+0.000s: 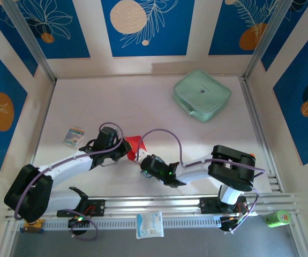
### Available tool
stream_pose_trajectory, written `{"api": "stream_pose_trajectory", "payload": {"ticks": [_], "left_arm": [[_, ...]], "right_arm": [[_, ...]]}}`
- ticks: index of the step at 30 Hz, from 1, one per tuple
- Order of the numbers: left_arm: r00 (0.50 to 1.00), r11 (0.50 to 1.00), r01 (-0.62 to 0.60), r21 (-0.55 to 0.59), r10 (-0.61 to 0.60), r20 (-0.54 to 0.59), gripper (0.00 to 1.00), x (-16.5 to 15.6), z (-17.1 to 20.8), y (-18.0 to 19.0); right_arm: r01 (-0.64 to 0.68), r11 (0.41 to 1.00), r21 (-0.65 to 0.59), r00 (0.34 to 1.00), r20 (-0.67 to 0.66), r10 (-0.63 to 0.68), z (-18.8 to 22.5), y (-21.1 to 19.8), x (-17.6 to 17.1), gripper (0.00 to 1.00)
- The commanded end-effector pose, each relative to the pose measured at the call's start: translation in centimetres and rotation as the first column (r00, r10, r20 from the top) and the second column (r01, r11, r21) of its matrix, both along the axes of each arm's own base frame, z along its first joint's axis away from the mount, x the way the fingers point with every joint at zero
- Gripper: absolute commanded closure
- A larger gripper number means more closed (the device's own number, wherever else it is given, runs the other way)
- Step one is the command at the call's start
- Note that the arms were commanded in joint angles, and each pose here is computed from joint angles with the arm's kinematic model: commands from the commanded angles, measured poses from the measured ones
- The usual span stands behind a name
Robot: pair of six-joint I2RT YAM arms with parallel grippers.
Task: Fold a paper plane with a square sheet of paper (pick it up from the middle)
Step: Fourth fold the wing at the center of the table.
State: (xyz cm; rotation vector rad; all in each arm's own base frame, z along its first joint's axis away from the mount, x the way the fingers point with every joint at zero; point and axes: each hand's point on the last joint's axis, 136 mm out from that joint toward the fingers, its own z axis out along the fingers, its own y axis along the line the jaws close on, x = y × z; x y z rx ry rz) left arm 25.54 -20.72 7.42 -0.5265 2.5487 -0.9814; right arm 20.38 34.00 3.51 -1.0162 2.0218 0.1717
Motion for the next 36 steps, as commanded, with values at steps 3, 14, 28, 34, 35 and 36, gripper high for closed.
{"api": "stream_pose_trajectory", "payload": {"ticks": [3, 14, 28, 34, 35, 36], "left_arm": [[0.999, 0.999, 0.029, 0.03, -0.03, 0.012, 0.78, 0.3, 0.5, -0.2], [0.999, 0.997, 0.041, 0.065, -0.039, -0.031, 0.41, 1.0, -0.1, 0.5], [0.989, 0.994, 0.091, 0.055, -0.084, -0.118, 0.7, 1.5, -1.3, -0.5], [0.987, 0.994, 0.1, 0.052, -0.092, -0.132, 0.86, 1.4, -1.2, -0.6], [0.986, 0.993, 0.103, 0.052, -0.095, -0.137, 0.88, 1.3, -1.3, -0.6], [0.985, 0.993, 0.106, 0.051, -0.098, -0.141, 0.89, 1.3, -1.3, -0.7]], "right_arm": [[0.017, 0.998, 0.055, 0.999, -0.035, -0.016, 0.9, 0.2, 0.0, 0.86], [0.022, 0.998, 0.062, 0.997, -0.069, -0.018, 0.4, -0.2, -0.1, 0.88], [0.037, 0.994, 0.104, 0.995, -0.091, -0.027, 0.9, -0.6, 0.0, 0.84], [0.054, 0.994, 0.091, 0.995, -0.089, -0.045, 0.6, -0.9, 0.4, 0.81], [0.058, 0.994, 0.088, 0.995, -0.089, -0.05, 0.6, -1.0, 0.5, 0.81], [0.057, 0.995, 0.087, 0.995, -0.089, -0.049, 0.5, -1.0, 0.5, 0.8]]}}
